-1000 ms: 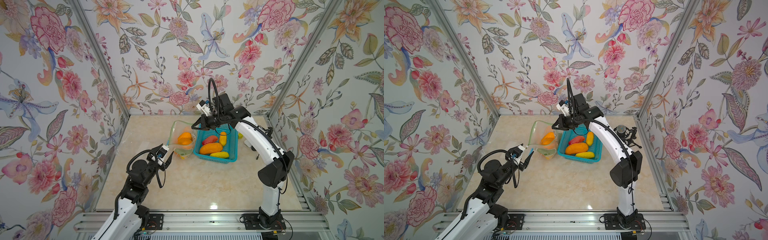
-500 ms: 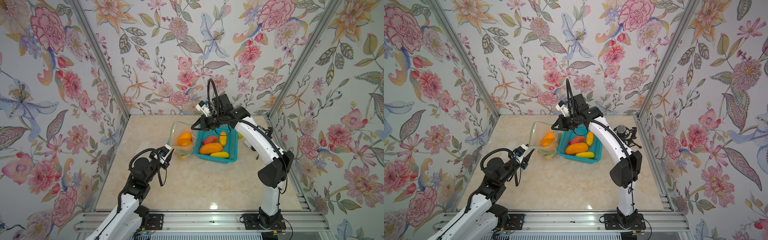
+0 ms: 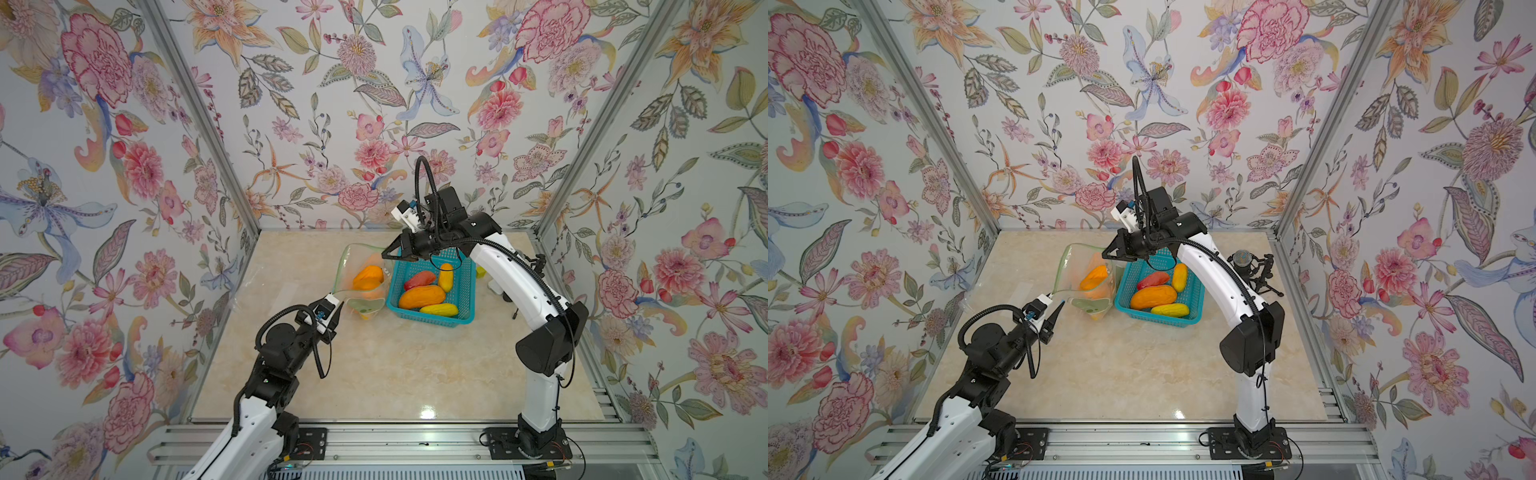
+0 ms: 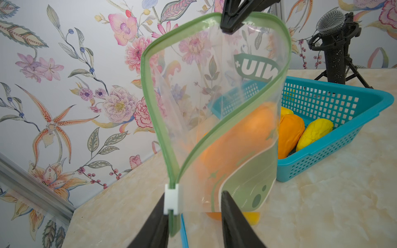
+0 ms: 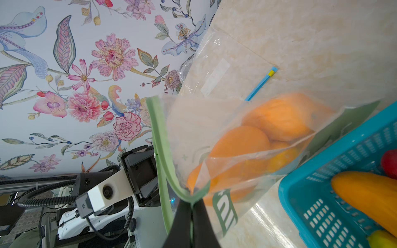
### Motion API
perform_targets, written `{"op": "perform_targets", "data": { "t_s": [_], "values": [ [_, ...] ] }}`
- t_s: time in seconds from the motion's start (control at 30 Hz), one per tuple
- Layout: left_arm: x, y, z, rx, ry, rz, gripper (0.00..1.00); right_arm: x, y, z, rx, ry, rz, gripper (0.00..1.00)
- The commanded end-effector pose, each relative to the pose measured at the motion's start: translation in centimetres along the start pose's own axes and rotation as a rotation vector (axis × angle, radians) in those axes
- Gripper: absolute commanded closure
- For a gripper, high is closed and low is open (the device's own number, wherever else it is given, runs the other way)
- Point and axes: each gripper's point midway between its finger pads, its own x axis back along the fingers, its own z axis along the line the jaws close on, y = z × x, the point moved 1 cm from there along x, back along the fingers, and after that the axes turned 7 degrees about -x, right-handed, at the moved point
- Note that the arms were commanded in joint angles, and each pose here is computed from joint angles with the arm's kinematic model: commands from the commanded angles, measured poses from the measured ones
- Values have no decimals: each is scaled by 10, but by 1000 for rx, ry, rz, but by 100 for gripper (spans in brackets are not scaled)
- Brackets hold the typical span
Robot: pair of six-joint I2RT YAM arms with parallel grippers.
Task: Place the mango in a zip-top bag and seal the zipper
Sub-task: Adjust the zipper food storage bag at the center of the board.
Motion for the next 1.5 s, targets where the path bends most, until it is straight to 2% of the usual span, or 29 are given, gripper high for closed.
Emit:
{"op": "perform_targets", "data": {
  "t_s": [0.0, 0.13, 0.27, 0.33, 0.53, 0.73, 0.83, 0.97, 1.1, 1.2, 1.33, 1.47],
  "values": [
    [-4, -5, 0, 11, -3, 16, 62, 13, 9, 19, 37, 49, -35, 100],
    [-8, -7, 0, 17, -7, 19, 74, 14, 9, 20, 38, 53, -36, 100],
    [-10, -4, 0, 23, -17, 15, 98, 14, 9, 17, 36, 52, -34, 100],
    [-9, -2, 1, 23, -16, 12, 100, 14, 10, 16, 34, 51, -36, 100],
    [-2, 9, 7, 0, -14, 16, 100, 18, 17, -2, 5, 10, -59, 100],
    [8, 32, 1, -37, -130, 36, 100, 21, 30, -25, -40, -75, -112, 95],
    [15, 42, 2, -66, -150, 38, 100, 24, 38, -35, -40, -147, -162, 88],
    [20, 52, 2, -100, -189, 37, 100, 32, 46, -52, -44, -275, -222, 88],
    [20, 59, -3, -127, -250, 40, 100, 37, 44, -62, -30, -346, -232, 88],
    [19, 63, -4, -130, -272, 28, 100, 37, 38, -60, 20, -360, -211, 83],
    [16, 82, -1, -112, -311, 1, 100, 41, 27, -38, 192, -347, -184, 65],
    [9, 90, 4, -125, -340, 24, 100, 50, 18, -14, 350, -297, -170, 61]
  ]
}}
